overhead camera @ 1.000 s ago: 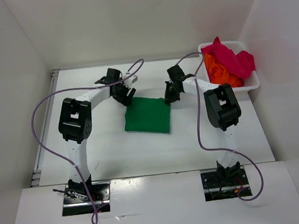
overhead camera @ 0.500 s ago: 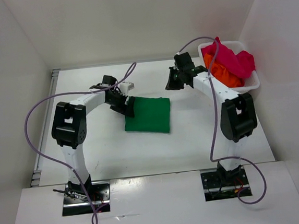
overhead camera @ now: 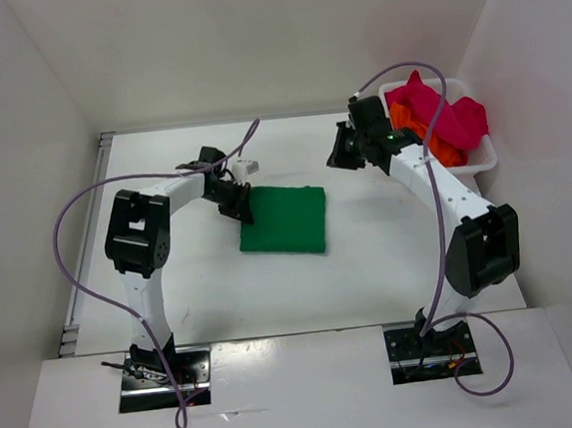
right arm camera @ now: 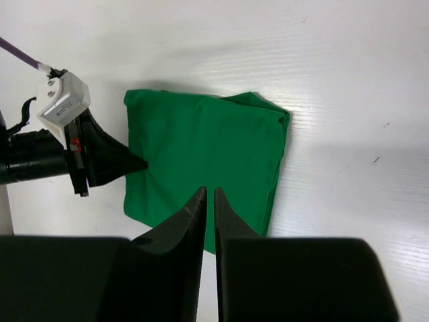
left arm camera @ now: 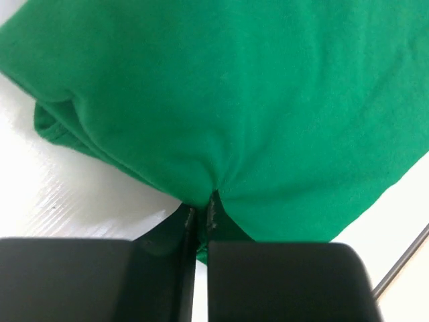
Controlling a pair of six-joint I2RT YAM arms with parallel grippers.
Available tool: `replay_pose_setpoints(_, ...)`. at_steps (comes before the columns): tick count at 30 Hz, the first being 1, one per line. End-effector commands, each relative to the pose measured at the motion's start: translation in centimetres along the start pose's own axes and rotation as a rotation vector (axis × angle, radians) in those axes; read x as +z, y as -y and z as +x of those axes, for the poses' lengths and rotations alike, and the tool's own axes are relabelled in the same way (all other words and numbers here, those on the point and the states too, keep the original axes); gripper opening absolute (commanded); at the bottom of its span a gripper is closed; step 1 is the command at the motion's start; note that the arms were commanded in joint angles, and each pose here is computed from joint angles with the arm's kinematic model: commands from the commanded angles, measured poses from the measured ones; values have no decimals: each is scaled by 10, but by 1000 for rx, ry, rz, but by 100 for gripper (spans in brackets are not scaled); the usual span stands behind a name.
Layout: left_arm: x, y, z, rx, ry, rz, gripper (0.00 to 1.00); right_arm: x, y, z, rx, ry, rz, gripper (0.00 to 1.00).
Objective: Fold and stack the t-shirts
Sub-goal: Put the neatly folded tshirt into the corner of the board with the left arm
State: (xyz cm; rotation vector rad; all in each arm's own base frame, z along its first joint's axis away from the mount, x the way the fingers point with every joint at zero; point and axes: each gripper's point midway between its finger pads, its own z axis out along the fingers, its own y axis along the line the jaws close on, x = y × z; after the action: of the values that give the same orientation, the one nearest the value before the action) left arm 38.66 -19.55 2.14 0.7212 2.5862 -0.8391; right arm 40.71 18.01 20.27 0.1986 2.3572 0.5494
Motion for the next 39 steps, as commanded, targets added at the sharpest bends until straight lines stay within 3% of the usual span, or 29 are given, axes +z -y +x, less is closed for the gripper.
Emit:
replay_pose_setpoints(1,1,8,6,-17,-39,33,4,-26,5,-12,10,61,25,13)
replay_pose_setpoints(2,-3,10,0,-5,-23,30,0,-26,8,-11,11,58,38,13)
replay_pose_setpoints(6,-27,-19,-10,-20,12,-68,0,-26,9,-9,11,50,43,13)
replay_pose_setpoints(10,-65,-82,-2,-107,26,-182,0,-27,15,-10,9,51,61,13)
replay_pose_setpoints(16,-127,-186,6,-94,35,-435,0,-23,16,-18,-10,47,84,14)
replay_pose_setpoints(26,-187,-323,6,-122,87,-700,0,-14,20,-20,-25,-12,139,14)
replay_pose_setpoints(27,-190,-331,7,-133,90,-706,0,-13,17,-25,-26,-3,134,14)
replay_pose_setpoints(28,-214,-340,-18,-117,154,-738,0,-11,20,-21,-24,-28,148,14)
replay_pose_setpoints(29,-202,-352,-3,-155,113,-713,0,-12,23,-20,-24,-31,163,14)
replay_pose_setpoints(33,-241,-390,-20,-173,190,-822,0,-8,17,-22,-41,-33,180,14)
replay_pose_setpoints(34,-231,-402,-5,-194,153,-817,0,-3,21,-17,-40,-56,194,14)
replay_pose_setpoints(36,-264,-407,-33,-135,226,-909,0,-2,12,-17,-55,-58,189,14)
replay_pose_setpoints(39,-262,-412,-31,-135,226,-922,0,5,11,-9,-69,-90,208,15)
